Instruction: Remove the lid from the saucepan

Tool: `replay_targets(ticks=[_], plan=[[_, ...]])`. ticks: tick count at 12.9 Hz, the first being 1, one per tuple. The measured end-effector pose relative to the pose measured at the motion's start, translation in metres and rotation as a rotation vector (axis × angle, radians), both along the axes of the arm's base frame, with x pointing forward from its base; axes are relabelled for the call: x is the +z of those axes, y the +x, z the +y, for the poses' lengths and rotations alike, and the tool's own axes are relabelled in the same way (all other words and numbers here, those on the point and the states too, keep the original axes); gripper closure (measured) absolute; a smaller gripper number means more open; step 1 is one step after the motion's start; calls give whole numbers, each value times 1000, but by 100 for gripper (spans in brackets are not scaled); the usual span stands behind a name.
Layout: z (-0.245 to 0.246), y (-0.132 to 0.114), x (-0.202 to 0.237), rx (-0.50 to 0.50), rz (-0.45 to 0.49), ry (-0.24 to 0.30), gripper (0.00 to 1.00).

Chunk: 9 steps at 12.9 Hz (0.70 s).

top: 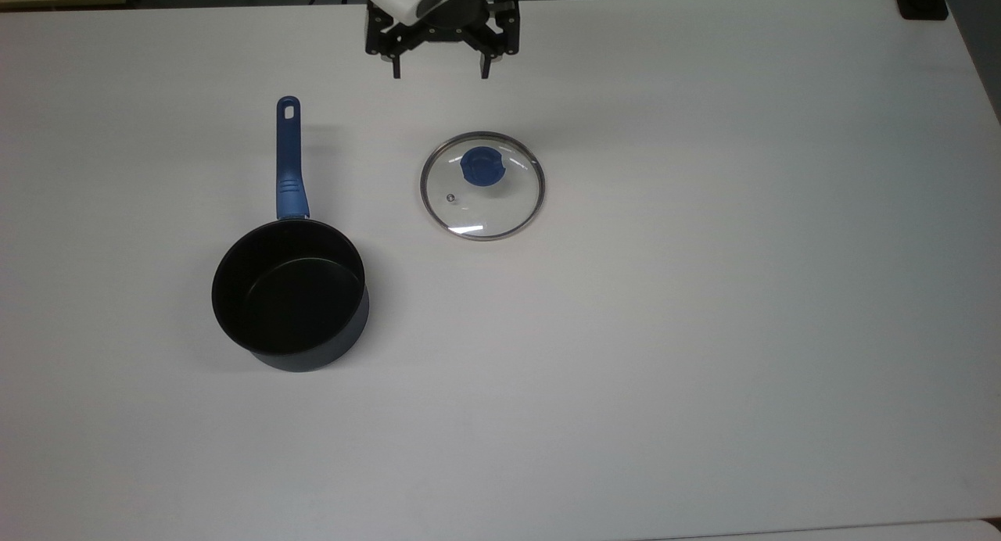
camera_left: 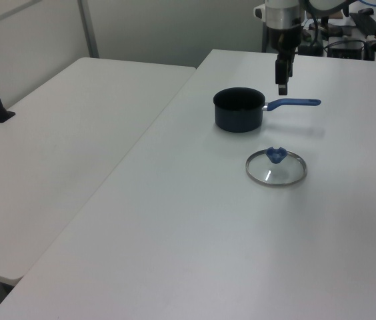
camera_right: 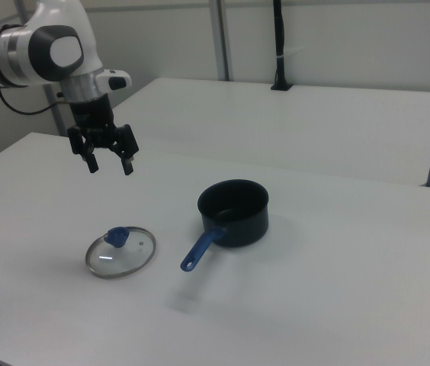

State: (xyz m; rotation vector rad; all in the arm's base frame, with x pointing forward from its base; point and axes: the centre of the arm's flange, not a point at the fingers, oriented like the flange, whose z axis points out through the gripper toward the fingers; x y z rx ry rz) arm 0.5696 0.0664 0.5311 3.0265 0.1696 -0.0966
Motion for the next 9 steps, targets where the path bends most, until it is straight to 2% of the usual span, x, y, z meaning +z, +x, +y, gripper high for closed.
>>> replay_targets(ticks=[5,9], plan=[[-31,1,14,-37,14,37,0],[-49,-1,29,-72,-5,45,0]])
